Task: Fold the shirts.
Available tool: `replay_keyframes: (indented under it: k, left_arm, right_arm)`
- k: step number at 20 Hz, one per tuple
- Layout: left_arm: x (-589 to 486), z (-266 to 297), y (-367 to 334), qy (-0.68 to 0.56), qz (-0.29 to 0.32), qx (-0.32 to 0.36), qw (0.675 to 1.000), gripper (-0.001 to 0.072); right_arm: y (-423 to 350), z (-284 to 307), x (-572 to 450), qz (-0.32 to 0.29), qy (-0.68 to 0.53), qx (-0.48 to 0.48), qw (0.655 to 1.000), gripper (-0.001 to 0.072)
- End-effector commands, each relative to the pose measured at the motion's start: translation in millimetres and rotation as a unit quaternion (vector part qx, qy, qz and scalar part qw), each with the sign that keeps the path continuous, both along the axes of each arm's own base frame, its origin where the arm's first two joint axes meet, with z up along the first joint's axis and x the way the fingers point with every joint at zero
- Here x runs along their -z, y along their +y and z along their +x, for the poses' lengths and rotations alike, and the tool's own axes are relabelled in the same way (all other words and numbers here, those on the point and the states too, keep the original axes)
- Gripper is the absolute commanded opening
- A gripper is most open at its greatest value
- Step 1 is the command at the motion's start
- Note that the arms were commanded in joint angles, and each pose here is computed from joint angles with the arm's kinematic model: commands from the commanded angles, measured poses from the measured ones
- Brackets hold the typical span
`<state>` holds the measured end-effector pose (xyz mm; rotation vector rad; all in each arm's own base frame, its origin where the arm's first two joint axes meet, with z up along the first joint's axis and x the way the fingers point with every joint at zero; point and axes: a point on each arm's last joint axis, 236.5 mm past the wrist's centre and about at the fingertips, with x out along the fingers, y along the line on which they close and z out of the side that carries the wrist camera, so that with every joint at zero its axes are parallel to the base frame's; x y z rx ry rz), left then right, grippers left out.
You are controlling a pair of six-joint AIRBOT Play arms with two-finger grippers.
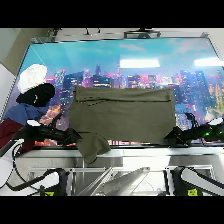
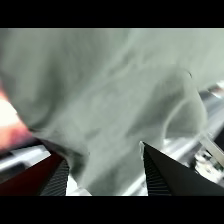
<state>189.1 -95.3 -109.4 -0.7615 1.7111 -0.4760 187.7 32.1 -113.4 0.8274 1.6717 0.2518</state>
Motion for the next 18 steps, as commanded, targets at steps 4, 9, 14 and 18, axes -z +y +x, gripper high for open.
replay_keyframes:
  k: [4, 9, 14, 18]
  left_arm:
    - [-1, -12, -25, 0.014, -0.029, 0.039, 0.999, 0.0354]
    - [-6, 4, -29, -0.015, -0.019, 0.061, 0.998, 0.0021]
    - [-3, 8, -26, -0.022, -0.009, 0.061, 0.998, 0.0017]
    - [-18, 21, -27, -0.059, -0.011, 0.059, 0.996, 0.0017]
  right_arm:
    - [-13, 15, 10, -0.034, -0.025, 0.019, 0.999, 0.0432]
    - [-11, 13, 9, -0.031, -0.023, 0.017, 0.999, 0.0244]
    - [-17, 11, 8, -0.039, -0.016, 0.007, 0.999, 0.0022]
    - [-26, 14, 3, -0.052, -0.012, 0.002, 0.999, 0.0021]
